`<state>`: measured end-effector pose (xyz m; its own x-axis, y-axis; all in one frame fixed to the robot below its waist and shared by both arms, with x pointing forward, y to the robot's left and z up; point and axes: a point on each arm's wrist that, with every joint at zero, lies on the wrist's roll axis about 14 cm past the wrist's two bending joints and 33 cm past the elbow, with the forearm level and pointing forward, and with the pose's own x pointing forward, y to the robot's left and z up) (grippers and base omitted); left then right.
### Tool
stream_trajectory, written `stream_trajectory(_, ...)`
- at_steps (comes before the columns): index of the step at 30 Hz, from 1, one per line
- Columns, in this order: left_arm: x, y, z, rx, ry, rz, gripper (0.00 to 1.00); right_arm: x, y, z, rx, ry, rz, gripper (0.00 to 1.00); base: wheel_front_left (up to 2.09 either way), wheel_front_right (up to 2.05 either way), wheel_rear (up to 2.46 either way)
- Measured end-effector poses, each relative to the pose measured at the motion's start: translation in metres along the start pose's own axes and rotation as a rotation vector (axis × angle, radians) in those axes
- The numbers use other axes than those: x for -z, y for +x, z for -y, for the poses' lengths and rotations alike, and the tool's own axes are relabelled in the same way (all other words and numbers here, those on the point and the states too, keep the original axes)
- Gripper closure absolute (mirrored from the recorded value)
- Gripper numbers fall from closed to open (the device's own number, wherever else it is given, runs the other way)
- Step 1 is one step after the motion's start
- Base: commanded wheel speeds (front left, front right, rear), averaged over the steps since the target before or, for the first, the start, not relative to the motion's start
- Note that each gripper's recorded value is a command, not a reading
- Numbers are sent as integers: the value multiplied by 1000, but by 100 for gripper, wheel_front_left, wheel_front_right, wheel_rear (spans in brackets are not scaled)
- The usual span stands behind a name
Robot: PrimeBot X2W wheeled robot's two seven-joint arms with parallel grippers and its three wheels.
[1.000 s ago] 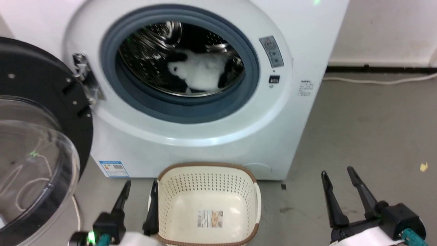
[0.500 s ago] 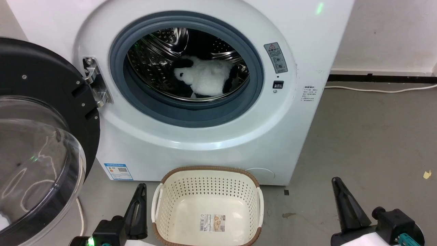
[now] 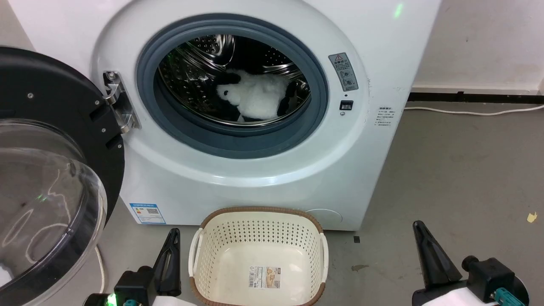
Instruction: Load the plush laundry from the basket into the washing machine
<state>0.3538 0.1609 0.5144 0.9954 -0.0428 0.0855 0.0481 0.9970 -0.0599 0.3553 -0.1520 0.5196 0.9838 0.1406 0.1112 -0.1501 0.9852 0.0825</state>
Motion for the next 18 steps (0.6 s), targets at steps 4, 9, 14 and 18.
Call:
stream_trajectory(4,0,0,0,3,5,-5,100,1,0,0,0,-3,-6,100,0,0,0)
stream_trajectory(9,0,1,-1,2,12,-8,100,1,0,0,-1,-11,-12,100,0,0,0)
stream_trajectory(14,0,1,-1,-1,13,-15,100,1,1,0,-1,-15,-19,100,0,0,0)
stream_trajectory(18,1,2,-2,-3,18,-21,100,1,1,0,-2,-19,-25,100,0,0,0)
